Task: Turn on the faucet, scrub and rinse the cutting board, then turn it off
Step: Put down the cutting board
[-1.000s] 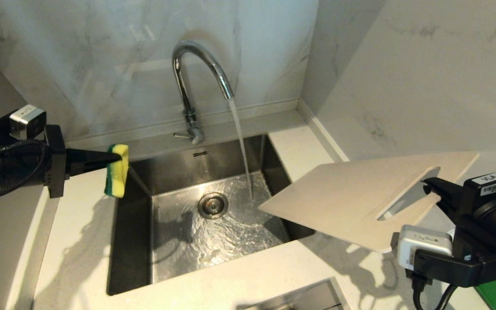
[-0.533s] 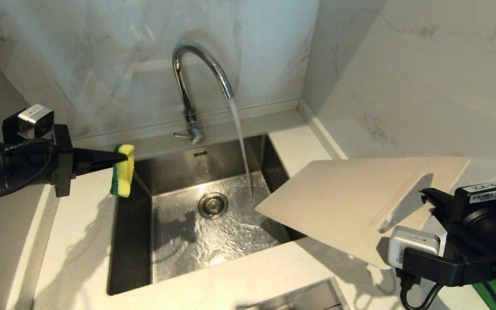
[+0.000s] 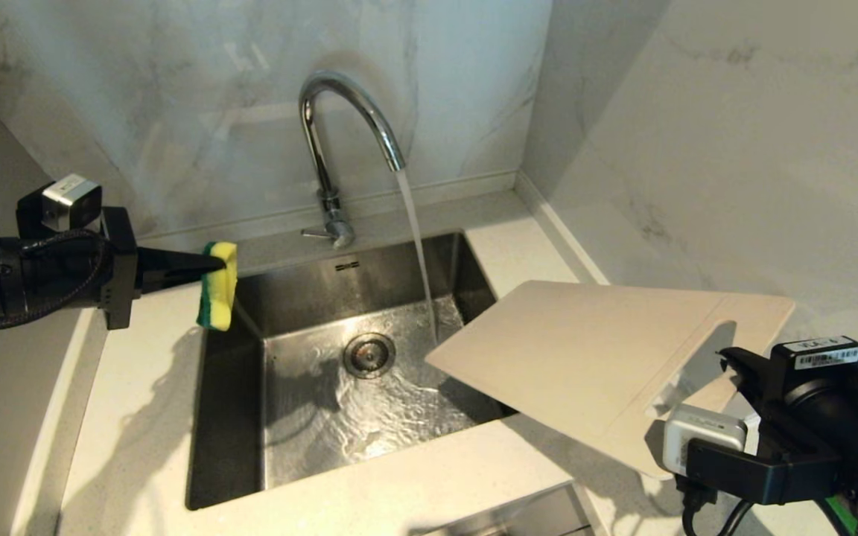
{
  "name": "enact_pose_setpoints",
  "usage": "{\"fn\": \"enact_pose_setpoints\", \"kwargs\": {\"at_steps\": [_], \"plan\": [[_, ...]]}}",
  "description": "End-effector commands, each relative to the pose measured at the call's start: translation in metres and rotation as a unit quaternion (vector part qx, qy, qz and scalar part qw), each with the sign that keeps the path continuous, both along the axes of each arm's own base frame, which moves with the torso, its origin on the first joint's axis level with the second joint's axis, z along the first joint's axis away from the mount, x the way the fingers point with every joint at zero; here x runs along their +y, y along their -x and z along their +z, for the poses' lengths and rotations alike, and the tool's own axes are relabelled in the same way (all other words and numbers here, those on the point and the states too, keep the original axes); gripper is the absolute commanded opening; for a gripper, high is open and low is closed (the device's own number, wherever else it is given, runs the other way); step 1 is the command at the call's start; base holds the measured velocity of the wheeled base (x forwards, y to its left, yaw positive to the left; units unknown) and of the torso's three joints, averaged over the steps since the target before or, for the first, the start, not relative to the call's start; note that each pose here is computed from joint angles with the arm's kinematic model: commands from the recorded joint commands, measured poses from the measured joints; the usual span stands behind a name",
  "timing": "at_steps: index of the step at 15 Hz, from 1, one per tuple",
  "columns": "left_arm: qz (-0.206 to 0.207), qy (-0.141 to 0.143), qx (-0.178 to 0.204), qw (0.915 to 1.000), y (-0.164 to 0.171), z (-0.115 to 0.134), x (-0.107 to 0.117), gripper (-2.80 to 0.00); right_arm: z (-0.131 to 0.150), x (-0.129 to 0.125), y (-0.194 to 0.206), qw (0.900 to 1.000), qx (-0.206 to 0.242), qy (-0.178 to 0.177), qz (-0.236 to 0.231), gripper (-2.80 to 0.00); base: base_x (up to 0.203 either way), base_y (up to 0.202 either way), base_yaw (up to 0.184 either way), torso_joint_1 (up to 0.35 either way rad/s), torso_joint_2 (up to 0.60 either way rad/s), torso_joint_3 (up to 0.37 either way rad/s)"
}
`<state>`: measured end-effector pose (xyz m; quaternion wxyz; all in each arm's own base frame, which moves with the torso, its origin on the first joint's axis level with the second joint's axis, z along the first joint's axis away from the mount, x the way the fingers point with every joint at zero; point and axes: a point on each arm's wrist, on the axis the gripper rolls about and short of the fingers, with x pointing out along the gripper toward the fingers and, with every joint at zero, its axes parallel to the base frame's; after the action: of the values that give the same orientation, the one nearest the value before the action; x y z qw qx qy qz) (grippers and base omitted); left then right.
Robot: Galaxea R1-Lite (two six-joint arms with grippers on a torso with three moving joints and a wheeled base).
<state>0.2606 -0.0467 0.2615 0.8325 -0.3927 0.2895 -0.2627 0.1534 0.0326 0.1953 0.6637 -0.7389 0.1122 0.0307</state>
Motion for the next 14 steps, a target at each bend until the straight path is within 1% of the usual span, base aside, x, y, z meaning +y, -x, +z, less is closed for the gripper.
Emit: {"fn": "enact_pose_setpoints", "kwargs": {"at_steps": [1,4,8,14], "plan": [[-0.004,0.002,0.009,1.0000,-0.005,-0.004,-0.002,-2.80,-0.001,-0.003,-0.001,1.000,0.006,0.005,-0.013,-2.80,0.000,0.000,0.000,0.000,0.00,0.000],[-0.004,0.001,0.014,0.9999,-0.004,-0.005,-0.002,-2.80,-0.001,-0.002,-0.003,1.000,0.008,0.006,-0.013,-2.80,0.000,0.000,0.000,0.000,0.00,0.000],[-0.006,0.001,0.014,0.9999,-0.004,-0.005,-0.003,-2.80,0.004,-0.002,-0.003,1.000,-0.004,0.003,-0.011,-2.80,0.000,0.000,0.000,0.000,0.00,0.000],[-0.025,0.000,0.016,0.9995,-0.002,-0.006,-0.015,-2.80,0.008,0.000,0.000,1.000,-0.019,-0.002,-0.001,-2.80,0.000,0.000,0.000,0.000,0.00,0.000]]}}
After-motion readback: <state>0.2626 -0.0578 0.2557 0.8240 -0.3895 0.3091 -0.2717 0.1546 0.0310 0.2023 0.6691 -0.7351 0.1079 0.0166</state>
